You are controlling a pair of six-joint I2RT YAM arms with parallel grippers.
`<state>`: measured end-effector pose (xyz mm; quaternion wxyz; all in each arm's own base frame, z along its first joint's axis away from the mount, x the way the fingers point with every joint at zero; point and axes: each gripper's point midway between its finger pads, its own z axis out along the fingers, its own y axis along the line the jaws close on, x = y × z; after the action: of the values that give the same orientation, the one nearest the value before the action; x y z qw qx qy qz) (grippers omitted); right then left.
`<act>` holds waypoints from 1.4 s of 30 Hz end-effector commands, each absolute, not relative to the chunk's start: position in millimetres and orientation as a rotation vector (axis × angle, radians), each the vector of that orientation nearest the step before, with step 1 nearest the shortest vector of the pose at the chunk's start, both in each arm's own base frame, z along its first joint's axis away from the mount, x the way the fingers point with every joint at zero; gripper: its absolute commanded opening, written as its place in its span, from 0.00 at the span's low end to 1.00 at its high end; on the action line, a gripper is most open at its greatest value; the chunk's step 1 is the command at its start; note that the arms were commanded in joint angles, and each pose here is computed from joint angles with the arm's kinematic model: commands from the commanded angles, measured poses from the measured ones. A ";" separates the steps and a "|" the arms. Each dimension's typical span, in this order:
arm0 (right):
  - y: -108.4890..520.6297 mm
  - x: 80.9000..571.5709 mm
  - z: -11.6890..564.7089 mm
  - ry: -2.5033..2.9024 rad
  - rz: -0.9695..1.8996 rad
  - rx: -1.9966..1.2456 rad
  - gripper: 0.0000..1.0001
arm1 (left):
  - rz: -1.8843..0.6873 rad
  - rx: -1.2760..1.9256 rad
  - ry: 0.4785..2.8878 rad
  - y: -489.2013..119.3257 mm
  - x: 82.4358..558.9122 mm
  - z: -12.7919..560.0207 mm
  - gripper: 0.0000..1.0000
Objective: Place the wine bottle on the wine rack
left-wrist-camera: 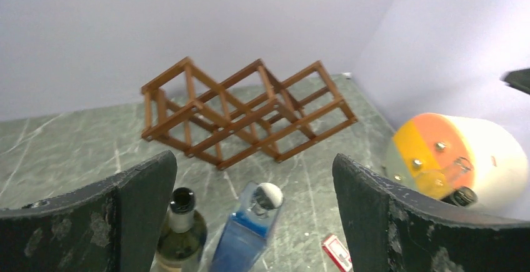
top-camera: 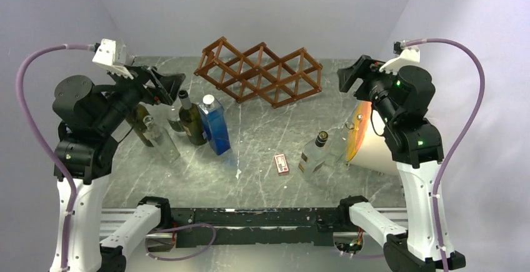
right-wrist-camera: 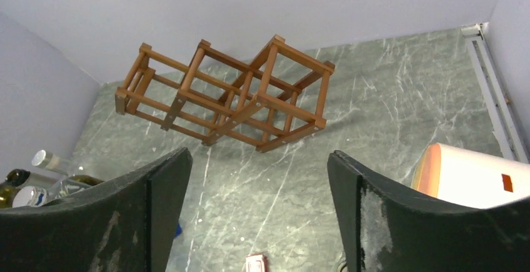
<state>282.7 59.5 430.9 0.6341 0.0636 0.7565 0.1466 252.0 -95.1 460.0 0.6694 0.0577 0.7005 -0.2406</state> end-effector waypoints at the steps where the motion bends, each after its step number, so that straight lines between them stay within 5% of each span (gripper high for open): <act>1: 58.4 271.2 425.8 1.775 0.346 0.139 0.89 | -0.715 0.270 1.490 -122.7 229.8 478.2 0.99; 7: 57.5 250.0 399.5 1.884 0.338 0.117 0.94 | -0.977 0.534 1.387 -164.2 189.6 472.6 0.98; 19: 61.4 209.9 325.7 2.159 0.337 0.029 0.74 | -1.047 0.637 1.382 -176.6 166.9 443.7 0.99; 27: 94.3 201.3 293.2 2.217 0.527 -0.170 0.75 | -1.078 0.646 1.391 -180.2 170.7 442.5 0.98; 32: 101.4 203.3 286.3 2.204 0.571 -0.200 0.62 | -1.100 0.597 1.436 -180.1 177.2 455.2 0.93; 42: 109.5 201.4 283.2 2.182 0.603 -0.294 0.69 | -1.124 0.602 1.397 -185.1 193.3 463.8 0.95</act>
<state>203.1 103.2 278.7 0.4040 -0.0879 0.8818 0.2270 194.8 -180.4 451.4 0.5799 0.2452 0.6209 -0.4670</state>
